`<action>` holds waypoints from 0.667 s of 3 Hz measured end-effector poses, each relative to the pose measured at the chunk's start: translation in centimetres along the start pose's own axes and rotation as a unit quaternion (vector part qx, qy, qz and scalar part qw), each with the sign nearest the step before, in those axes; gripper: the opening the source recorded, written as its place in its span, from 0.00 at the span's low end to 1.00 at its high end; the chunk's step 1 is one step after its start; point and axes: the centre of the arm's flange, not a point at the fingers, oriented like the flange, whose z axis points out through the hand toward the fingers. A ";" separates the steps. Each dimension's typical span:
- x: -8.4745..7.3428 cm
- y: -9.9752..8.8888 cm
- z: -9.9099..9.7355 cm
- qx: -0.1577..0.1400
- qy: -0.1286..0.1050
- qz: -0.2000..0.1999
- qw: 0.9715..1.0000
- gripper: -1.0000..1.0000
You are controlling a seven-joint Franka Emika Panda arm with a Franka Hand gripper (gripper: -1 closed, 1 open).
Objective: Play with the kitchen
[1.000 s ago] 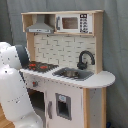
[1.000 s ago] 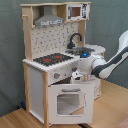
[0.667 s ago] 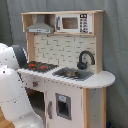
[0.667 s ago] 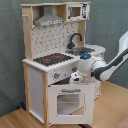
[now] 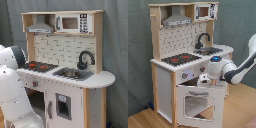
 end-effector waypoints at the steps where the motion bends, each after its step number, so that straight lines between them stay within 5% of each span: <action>1: 1.8 -2.2 -0.2 -0.003 0.011 0.016 1.000 0.00; 2: 2.7 -1.6 -2.2 -0.006 0.035 0.057 0.998 0.00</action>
